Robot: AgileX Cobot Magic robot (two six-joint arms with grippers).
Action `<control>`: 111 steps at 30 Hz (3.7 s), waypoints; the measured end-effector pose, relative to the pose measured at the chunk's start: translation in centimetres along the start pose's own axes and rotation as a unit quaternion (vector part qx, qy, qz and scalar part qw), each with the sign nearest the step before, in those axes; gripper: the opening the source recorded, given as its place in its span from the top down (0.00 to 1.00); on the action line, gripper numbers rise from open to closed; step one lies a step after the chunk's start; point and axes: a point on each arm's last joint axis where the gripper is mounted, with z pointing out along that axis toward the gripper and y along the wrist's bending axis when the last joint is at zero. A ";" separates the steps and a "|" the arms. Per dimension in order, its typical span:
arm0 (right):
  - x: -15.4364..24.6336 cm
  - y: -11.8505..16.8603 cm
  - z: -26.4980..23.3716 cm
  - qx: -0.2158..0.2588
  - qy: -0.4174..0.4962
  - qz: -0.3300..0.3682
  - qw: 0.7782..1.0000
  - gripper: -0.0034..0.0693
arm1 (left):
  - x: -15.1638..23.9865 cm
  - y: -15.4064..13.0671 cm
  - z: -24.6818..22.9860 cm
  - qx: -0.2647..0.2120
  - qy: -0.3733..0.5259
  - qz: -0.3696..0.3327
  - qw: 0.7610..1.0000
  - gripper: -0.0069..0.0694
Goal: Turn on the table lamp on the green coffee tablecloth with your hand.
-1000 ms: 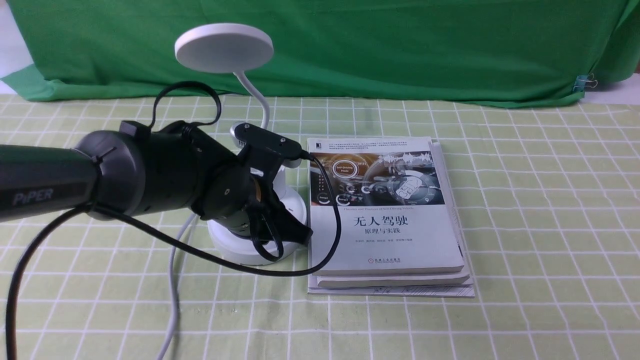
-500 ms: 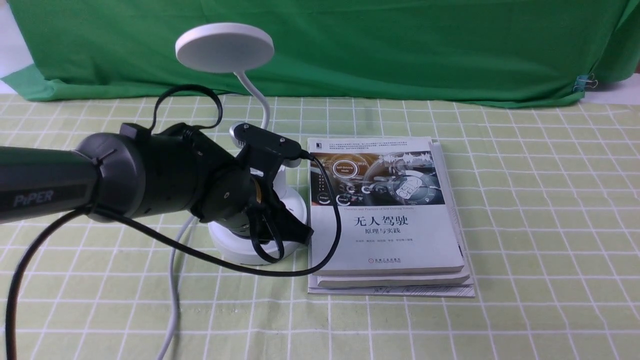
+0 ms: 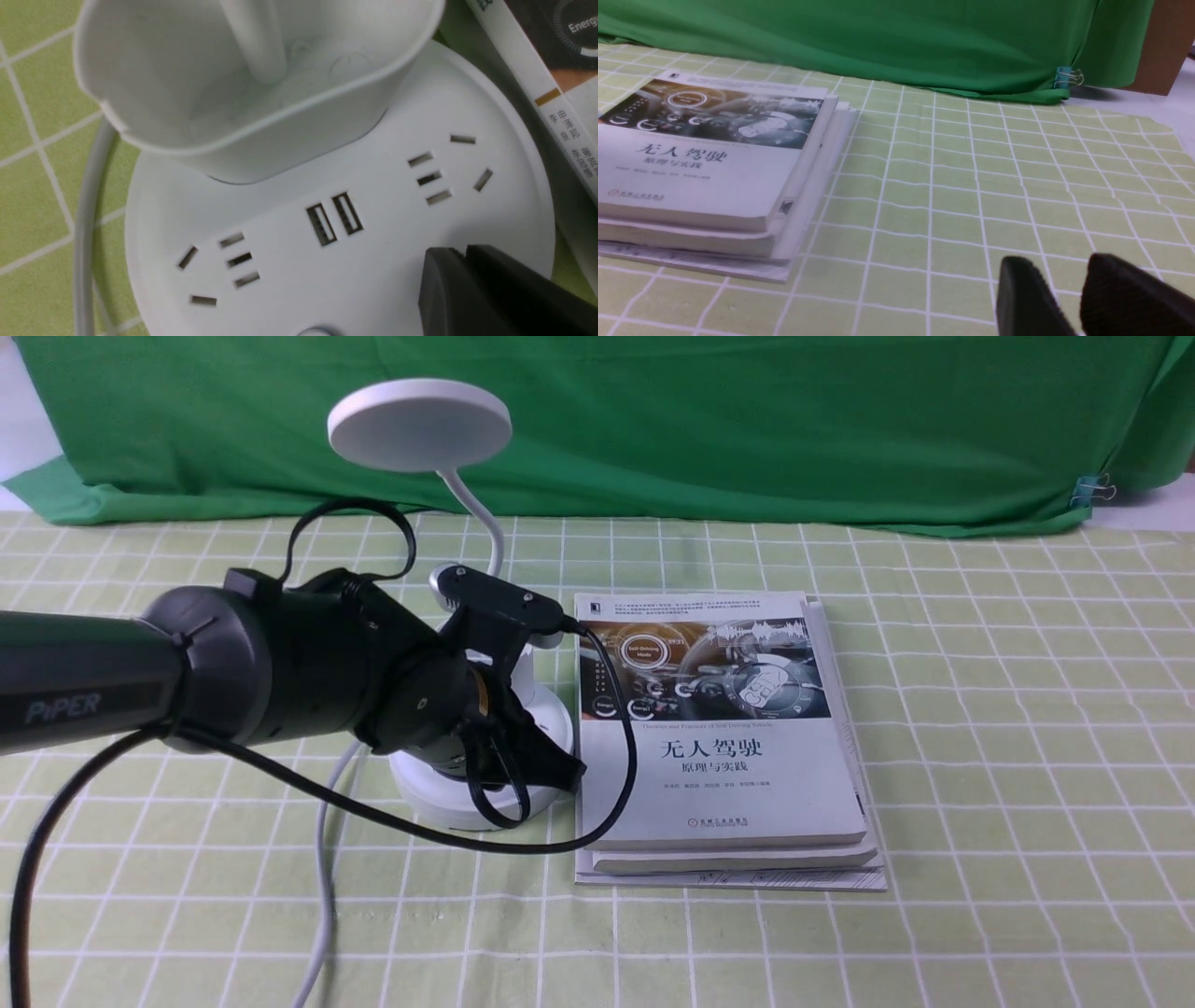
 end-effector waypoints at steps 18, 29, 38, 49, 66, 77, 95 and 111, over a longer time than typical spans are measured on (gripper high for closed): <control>0.0 0.0 0.0 0.000 0.000 0.000 1.000 0.62 | -0.4 0.2 -2.2 -0.005 -0.019 0.001 1.000 0.89; 0.0 0.0 0.0 0.000 0.000 0.000 1.000 0.62 | -0.7 0.6 -6.2 -0.013 -0.026 -0.010 1.000 0.89; 0.0 0.0 0.0 0.000 0.000 0.000 1.000 0.62 | 1.7 1.3 -13.5 -0.024 -0.040 -0.006 0.999 0.89; 0.0 0.0 0.0 0.000 0.000 0.000 1.000 0.62 | 9.2 1.9 -23.5 -0.024 -0.081 -0.069 0.994 0.89; 0.0 0.0 0.0 0.000 0.000 0.000 1.000 0.62 | 20.6 1.2 -30.1 0.075 -0.356 -0.146 0.920 0.89; 0.0 0.0 0.0 0.000 0.000 0.000 1.000 0.62 | 20.9 1.1 -29.5 0.071 -0.355 -0.140 0.922 0.89; 0.0 0.0 0.0 0.000 0.000 0.000 1.000 0.62 | 20.8 1.1 -27.0 -0.004 -0.454 0.006 0.891 0.89; 0.0 0.0 0.0 0.000 0.000 0.000 1.000 0.62 | 26.7 2.9 -17.8 -0.188 -0.363 -0.126 0.904 0.89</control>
